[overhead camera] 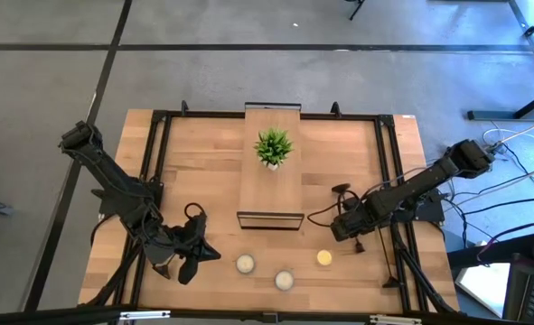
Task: Pick & Place candle stick holders
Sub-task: Put the middle candle holder on the shelf
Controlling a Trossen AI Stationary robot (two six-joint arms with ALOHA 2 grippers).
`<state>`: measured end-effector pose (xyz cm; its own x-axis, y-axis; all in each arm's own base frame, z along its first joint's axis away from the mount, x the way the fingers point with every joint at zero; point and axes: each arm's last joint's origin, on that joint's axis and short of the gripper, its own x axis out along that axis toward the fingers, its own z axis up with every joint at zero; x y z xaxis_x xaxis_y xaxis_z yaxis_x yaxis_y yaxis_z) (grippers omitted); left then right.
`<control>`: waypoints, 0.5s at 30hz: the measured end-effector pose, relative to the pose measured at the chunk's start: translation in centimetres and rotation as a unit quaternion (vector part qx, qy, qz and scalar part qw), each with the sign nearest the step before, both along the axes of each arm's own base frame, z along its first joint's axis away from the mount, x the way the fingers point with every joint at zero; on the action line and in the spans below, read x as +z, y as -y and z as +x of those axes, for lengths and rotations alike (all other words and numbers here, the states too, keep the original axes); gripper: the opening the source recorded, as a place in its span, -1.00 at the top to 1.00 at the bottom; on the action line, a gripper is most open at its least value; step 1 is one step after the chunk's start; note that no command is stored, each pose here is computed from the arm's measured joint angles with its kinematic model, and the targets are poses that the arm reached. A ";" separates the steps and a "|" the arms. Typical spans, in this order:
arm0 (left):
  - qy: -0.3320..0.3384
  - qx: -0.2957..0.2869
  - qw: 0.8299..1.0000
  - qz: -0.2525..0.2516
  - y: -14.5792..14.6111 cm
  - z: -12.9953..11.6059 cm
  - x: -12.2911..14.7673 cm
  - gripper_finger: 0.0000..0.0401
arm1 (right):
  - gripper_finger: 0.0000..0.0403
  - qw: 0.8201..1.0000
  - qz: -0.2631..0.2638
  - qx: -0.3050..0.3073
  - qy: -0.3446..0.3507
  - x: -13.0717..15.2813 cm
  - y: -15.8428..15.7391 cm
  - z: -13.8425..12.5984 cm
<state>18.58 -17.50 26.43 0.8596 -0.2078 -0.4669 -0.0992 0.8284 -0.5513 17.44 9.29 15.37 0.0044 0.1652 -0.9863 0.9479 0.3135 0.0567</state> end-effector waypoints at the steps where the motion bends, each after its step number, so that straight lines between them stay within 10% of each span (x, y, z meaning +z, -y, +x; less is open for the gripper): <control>1: 0.000 0.000 1.000 0.000 0.0 0.0 0.0 0.99 | 0.41 1.000 0.000 0.000 0.000 0.0 0.0 0.0; 15: 0.000 0.000 1.000 0.000 0.0 0.0 0.0 0.99 | 0.36 1.000 -0.001 -0.008 -0.019 -0.6 0.2 -0.6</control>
<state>18.58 -17.50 26.43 0.8597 -0.2074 -0.4668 -0.0994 0.8284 -0.5512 16.88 9.06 14.77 -0.0297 0.1637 -0.9861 0.9544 0.2980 0.0207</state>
